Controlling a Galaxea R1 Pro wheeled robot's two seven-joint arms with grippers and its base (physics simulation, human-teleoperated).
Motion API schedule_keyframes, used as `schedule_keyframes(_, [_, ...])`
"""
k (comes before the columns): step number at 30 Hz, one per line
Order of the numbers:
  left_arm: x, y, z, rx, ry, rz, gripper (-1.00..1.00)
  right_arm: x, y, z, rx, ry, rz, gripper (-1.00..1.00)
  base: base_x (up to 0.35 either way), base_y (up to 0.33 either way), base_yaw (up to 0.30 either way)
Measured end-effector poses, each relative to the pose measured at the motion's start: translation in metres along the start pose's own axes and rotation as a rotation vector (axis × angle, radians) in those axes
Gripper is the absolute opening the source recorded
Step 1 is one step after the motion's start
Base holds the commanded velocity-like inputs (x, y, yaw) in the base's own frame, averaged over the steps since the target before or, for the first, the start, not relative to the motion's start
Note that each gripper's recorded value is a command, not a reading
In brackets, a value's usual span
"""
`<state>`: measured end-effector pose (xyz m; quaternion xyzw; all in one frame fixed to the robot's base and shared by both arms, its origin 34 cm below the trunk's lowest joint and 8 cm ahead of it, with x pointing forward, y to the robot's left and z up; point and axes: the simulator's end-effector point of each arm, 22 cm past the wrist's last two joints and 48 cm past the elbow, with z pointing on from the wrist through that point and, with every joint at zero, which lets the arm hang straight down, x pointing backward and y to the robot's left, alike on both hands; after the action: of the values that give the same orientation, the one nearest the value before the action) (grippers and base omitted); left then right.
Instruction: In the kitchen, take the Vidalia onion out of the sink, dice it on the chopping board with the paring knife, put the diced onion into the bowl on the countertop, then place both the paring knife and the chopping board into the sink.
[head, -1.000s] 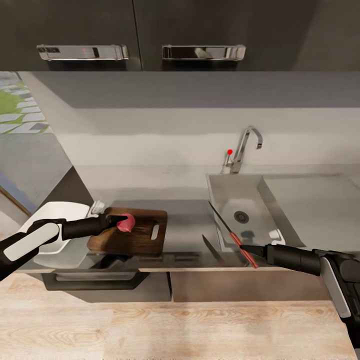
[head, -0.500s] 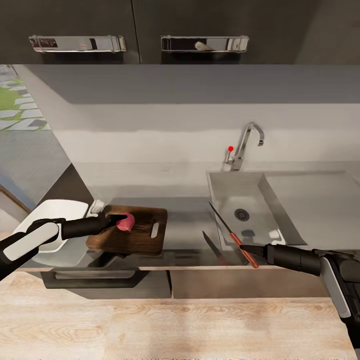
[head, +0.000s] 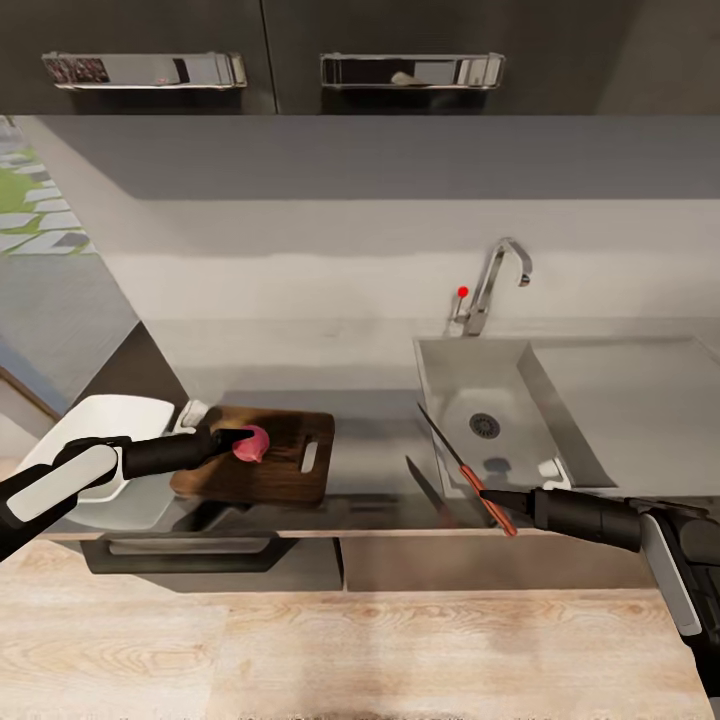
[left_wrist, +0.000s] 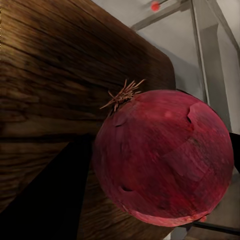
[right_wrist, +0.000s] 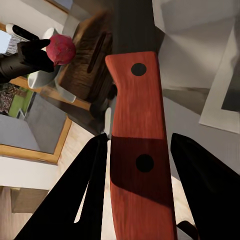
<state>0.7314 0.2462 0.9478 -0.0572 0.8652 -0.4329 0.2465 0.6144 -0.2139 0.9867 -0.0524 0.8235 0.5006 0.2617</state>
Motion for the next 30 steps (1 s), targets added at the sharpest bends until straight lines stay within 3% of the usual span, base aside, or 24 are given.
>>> schedule_keyframes(30, [0.0002, 0.0089, 0.0004, -0.013, -0.003, -0.010, -1.00, 0.0018, -0.0029, 0.0012, 0.002, 0.004, 0.005, -1.00, 0.038, 0.000, 0.000])
